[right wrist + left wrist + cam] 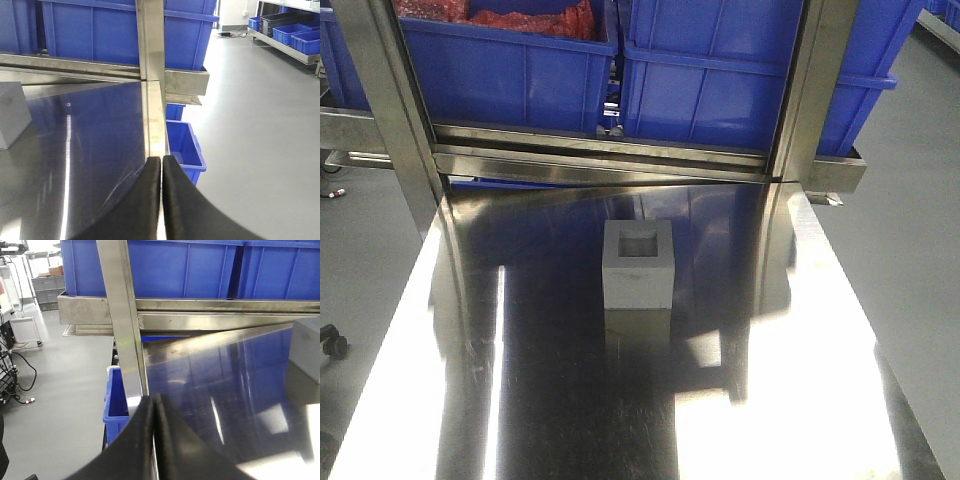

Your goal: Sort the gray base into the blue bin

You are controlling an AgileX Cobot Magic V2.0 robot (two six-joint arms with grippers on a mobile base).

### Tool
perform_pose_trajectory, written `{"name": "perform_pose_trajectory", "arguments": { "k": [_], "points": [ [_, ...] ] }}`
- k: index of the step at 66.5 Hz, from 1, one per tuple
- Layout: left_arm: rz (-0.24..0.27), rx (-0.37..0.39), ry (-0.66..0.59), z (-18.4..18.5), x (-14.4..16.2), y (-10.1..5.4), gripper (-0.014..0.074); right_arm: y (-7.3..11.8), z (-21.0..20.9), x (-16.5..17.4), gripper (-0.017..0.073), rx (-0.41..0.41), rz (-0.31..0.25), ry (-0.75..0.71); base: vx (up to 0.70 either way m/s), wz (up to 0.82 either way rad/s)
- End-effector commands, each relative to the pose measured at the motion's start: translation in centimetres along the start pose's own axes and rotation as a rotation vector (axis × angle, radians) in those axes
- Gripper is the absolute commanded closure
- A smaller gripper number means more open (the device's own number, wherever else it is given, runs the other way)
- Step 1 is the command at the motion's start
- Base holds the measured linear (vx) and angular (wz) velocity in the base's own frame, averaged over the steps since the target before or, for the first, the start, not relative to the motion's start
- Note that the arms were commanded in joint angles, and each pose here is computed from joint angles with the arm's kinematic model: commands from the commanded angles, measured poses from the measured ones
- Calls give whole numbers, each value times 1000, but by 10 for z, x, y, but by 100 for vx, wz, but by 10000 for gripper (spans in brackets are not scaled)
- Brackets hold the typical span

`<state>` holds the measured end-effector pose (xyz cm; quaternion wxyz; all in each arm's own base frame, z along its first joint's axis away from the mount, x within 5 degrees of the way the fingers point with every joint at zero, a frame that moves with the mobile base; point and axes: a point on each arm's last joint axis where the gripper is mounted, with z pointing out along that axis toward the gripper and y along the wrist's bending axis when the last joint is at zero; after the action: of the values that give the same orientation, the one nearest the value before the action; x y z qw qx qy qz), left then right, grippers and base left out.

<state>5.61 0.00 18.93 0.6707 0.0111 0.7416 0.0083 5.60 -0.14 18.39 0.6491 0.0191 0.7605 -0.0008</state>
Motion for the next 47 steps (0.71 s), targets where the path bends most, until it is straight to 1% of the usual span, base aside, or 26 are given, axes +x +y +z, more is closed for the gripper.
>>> {"name": "perform_pose_trajectory", "arguments": {
  "k": [1,47],
  "points": [
    [-10,-2,-103,-3,-14,0,600,0,1,-5,564,3,-16,-53,0,0],
    [-10,-2,-103,-3,-14,0,600,0,1,-5,564,3,-16,-53,0,0]
  ]
}}
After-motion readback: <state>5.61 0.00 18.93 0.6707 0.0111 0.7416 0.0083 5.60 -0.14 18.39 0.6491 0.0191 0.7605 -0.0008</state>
